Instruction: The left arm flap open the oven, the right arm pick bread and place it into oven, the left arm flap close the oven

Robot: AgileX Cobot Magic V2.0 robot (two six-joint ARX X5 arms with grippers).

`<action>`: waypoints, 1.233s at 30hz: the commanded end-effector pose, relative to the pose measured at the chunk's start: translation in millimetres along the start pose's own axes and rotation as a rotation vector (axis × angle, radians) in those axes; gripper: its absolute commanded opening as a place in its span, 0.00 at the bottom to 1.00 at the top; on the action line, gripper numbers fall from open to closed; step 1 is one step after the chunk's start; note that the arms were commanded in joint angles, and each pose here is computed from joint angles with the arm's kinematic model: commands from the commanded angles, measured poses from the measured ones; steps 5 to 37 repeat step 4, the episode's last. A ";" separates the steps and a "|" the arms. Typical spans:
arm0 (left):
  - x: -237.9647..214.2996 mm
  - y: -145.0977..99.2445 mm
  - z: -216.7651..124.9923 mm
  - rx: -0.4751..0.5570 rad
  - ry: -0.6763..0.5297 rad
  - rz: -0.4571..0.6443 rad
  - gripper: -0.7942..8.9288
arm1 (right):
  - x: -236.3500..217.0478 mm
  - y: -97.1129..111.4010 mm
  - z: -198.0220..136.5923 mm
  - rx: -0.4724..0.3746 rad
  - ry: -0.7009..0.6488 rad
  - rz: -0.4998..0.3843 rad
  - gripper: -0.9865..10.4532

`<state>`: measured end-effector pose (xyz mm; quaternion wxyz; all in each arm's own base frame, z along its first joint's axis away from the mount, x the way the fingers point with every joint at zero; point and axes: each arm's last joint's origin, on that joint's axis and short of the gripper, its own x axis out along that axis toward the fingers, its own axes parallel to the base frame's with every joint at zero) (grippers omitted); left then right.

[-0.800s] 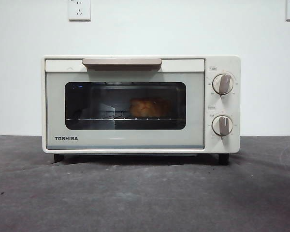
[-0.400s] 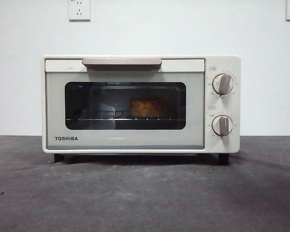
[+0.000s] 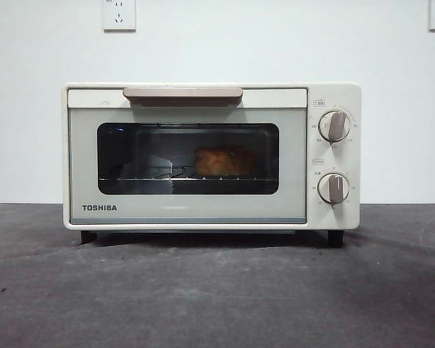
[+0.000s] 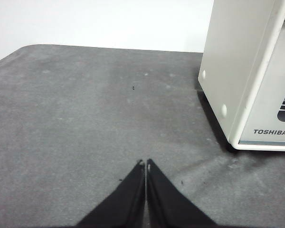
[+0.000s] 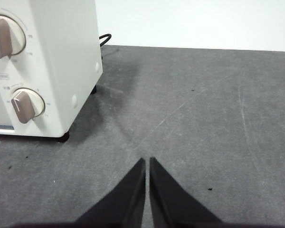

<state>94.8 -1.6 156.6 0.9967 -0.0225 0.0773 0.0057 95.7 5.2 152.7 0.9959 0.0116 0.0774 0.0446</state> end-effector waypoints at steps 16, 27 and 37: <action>2.0 0.6 -7.0 0.009 0.022 0.010 0.09 | 0.6 -0.1 -1.3 -0.009 -0.003 -0.001 0.10; 2.0 0.6 -7.0 0.009 0.022 0.010 0.09 | 0.6 -0.1 -1.3 -0.009 -0.003 -0.001 0.10; 2.0 0.6 -7.0 0.009 0.022 0.010 0.09 | 0.6 -0.1 -1.3 -0.009 -0.003 -0.001 0.10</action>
